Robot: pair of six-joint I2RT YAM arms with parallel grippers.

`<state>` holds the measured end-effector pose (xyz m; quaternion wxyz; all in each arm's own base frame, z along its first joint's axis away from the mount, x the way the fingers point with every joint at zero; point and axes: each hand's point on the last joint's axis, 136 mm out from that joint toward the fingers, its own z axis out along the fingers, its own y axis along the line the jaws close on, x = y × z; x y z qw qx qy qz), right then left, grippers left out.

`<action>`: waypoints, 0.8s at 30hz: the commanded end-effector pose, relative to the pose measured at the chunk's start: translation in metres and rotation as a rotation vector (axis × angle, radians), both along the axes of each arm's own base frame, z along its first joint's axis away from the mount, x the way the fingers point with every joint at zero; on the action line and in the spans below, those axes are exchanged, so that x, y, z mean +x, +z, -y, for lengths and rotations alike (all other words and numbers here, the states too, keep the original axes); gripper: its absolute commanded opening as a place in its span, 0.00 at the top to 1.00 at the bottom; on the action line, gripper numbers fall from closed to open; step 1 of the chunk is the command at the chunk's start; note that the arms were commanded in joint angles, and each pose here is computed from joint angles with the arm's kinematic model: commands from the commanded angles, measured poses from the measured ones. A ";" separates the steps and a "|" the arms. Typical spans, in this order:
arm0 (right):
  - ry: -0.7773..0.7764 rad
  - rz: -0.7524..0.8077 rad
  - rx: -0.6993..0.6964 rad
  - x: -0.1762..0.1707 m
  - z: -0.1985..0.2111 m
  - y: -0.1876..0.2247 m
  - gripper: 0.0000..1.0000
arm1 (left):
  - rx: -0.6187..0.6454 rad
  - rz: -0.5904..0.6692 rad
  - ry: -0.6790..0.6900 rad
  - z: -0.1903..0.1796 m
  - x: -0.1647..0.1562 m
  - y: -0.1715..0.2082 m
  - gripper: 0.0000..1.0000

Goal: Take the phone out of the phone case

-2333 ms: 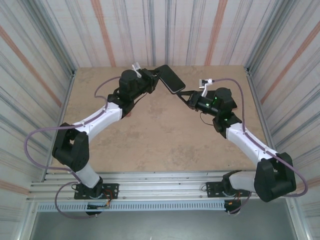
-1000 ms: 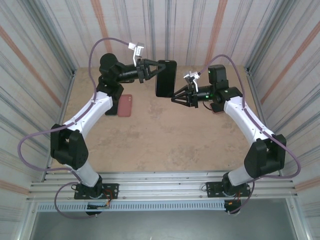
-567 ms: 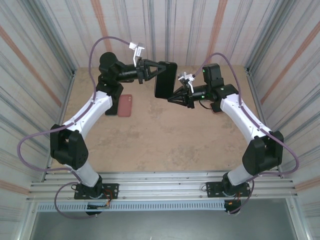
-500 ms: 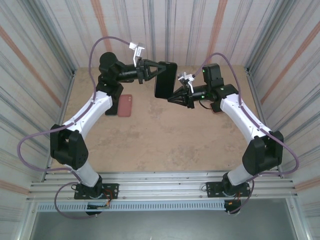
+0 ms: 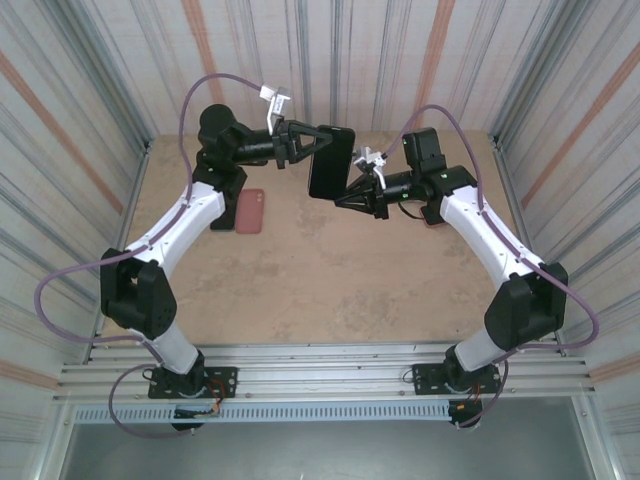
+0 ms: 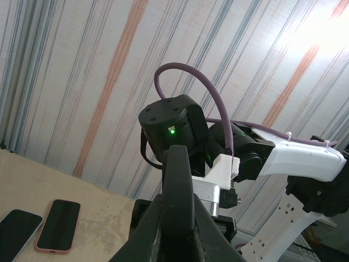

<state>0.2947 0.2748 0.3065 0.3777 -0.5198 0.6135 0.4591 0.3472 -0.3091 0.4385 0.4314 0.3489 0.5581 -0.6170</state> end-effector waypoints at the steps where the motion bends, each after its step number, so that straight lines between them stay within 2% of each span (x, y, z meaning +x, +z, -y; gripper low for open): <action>1: 0.017 0.059 -0.026 -0.006 -0.002 0.003 0.83 | -0.040 0.056 0.031 -0.011 -0.002 0.029 1.00; 11: 0.002 0.088 -0.040 -0.005 -0.001 0.004 0.83 | -0.048 0.017 0.026 -0.010 0.001 0.027 1.00; 24: 0.017 0.043 0.046 -0.004 -0.004 0.018 0.82 | -0.044 0.014 0.015 -0.008 -0.002 0.025 1.00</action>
